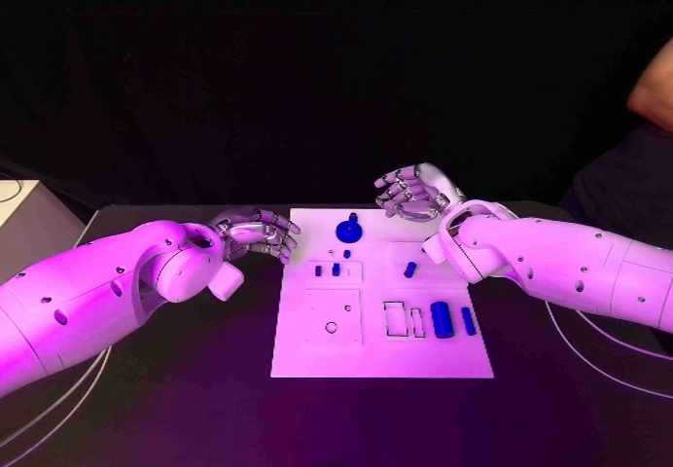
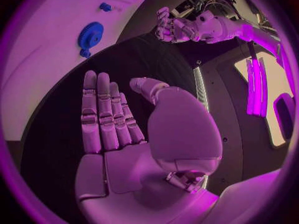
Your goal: Assemble the parts on the task board
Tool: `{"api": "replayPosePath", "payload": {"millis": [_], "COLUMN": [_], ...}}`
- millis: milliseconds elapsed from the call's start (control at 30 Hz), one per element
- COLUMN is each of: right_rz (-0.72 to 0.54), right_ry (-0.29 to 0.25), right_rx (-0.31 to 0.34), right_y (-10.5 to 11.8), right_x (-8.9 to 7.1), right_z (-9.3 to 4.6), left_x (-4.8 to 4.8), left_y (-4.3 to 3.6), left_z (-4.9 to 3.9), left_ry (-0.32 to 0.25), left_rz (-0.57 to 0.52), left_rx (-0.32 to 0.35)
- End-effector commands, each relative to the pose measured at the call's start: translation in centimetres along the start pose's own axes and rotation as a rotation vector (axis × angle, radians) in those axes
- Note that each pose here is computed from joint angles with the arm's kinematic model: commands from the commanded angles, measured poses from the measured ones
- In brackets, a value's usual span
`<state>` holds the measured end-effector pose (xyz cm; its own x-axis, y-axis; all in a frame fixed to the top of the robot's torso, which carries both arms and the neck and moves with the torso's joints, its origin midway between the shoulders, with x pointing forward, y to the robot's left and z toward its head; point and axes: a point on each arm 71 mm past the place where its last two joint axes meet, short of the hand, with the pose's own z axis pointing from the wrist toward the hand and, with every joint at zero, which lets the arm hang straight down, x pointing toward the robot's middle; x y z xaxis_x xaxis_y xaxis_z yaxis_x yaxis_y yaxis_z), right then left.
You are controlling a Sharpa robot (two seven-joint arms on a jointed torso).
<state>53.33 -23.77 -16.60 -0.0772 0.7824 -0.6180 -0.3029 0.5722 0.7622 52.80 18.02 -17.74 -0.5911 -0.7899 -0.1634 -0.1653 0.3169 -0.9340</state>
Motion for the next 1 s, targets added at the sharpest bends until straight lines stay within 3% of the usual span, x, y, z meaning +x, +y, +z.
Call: {"api": "replayPosePath", "payload": {"millis": [33,300,467,700,900,1000], "right_rz": [0.006,0.014,0.017,0.016,0.015,0.014], "right_ry": [0.017,0.035,0.040,0.040,0.041,0.041], "right_rx": [-0.013,-0.015,-0.015,-0.011,-0.010,-0.009], "right_y": [0.1,0.3,0.3,0.1,0.1,0.0], "right_x": [0.3,0.8,1.0,0.9,0.9,0.9], "right_z": [-0.2,-0.6,-0.7,-0.9,-0.9,-0.9], "left_x": [-0.13,0.25,0.87,1.85,2.06,1.86], "left_y": [-0.07,0.95,1.64,1.73,1.45,1.37], "left_z": [-0.22,-0.72,-0.99,-1.06,-0.75,-0.38], "left_ry": [-0.029,0.003,0.051,0.102,0.045,0.001], "left_rz": [-0.146,-0.153,-0.156,-0.108,0.004,0.117], "left_rx": [0.031,-0.017,-0.038,-0.051,-0.038,-0.036]}}
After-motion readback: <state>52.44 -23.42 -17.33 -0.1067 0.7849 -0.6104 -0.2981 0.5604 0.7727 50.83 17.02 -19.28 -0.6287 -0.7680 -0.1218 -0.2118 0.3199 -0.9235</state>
